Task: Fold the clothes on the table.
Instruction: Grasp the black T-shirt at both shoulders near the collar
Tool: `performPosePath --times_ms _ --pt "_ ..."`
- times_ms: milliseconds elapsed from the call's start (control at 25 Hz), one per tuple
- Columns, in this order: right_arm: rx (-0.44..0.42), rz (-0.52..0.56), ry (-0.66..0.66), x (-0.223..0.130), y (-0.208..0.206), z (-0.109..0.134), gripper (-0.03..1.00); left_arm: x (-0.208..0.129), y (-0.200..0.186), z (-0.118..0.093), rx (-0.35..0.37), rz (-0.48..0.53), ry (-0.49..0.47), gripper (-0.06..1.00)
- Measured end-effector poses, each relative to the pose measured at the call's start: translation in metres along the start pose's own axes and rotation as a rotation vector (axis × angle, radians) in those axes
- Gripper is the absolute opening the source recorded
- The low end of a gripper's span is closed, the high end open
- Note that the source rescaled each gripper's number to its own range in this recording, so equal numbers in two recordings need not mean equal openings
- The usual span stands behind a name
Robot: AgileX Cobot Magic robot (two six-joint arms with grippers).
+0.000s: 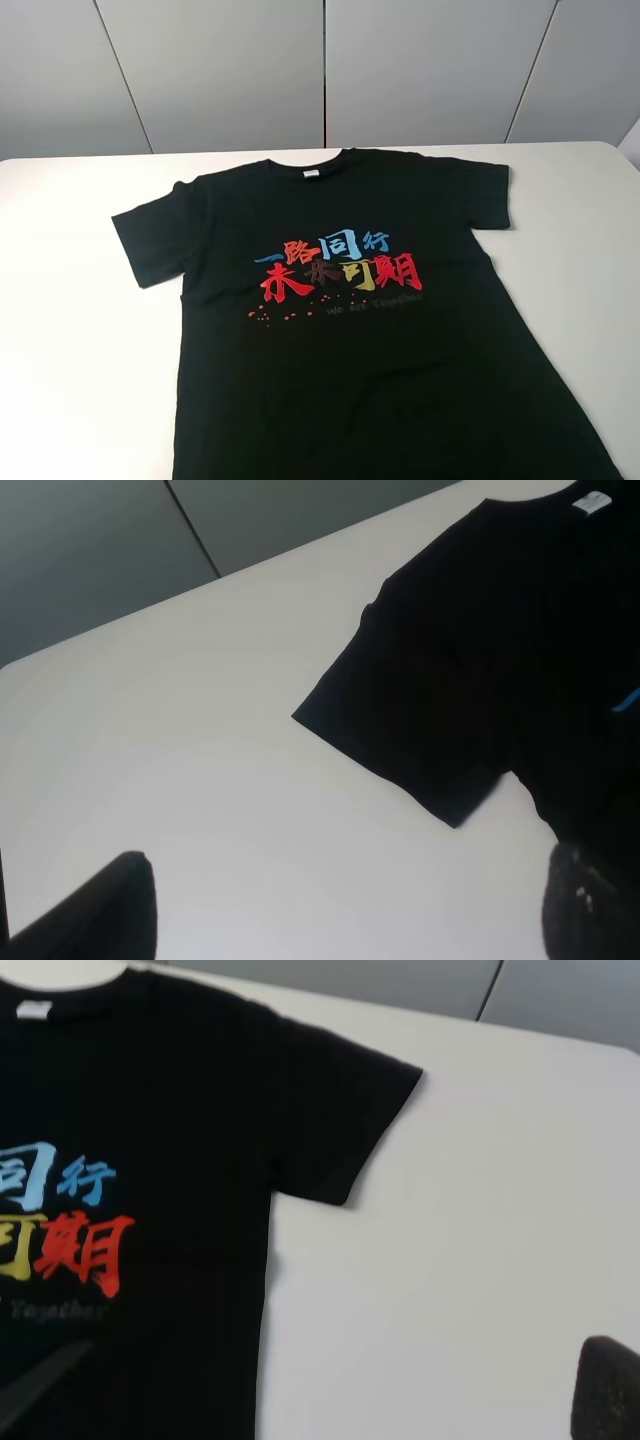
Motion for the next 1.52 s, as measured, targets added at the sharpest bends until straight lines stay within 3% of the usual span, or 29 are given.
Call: performPosePath --times_ms 160,320,520,800,920,1120,1520 --pt "0.116 0.068 -0.061 0.029 0.040 -0.005 1.00 0.018 0.041 0.000 -0.037 0.105 0.059 0.99" --pt "0.291 0.110 -0.209 0.048 0.090 0.003 1.00 0.013 0.092 -0.010 -0.119 0.246 0.154 0.99" --pt "0.489 0.183 -0.369 0.039 0.142 0.018 1.00 -0.005 0.144 -0.041 -0.198 0.397 0.317 0.99" --pt "0.633 0.270 -0.477 0.016 0.193 0.029 1.00 -0.047 0.218 -0.096 -0.284 0.563 0.553 0.99" --pt "0.674 0.287 -0.535 0.010 0.206 0.036 1.00 -0.072 0.248 -0.113 -0.295 0.639 0.645 0.99" --pt "0.671 0.292 -0.613 0.008 0.220 0.043 1.00 -0.110 0.281 -0.134 -0.320 0.726 0.743 0.99" --pt "0.659 0.285 -0.650 0.010 0.226 0.046 1.00 -0.152 0.303 -0.146 -0.356 0.844 0.799 0.99"
Point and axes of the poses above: a point on each arm's last joint axis where the gripper is mounted, y pointing out along that axis toward the gripper, z along the wrist's bending axis when the last joint is at zero, x = y × z, the point moved 7 cm from there along y, pointing out along that axis toward the gripper, and after that the axes turned 14 degrees about -y, right-handed, at the moved point
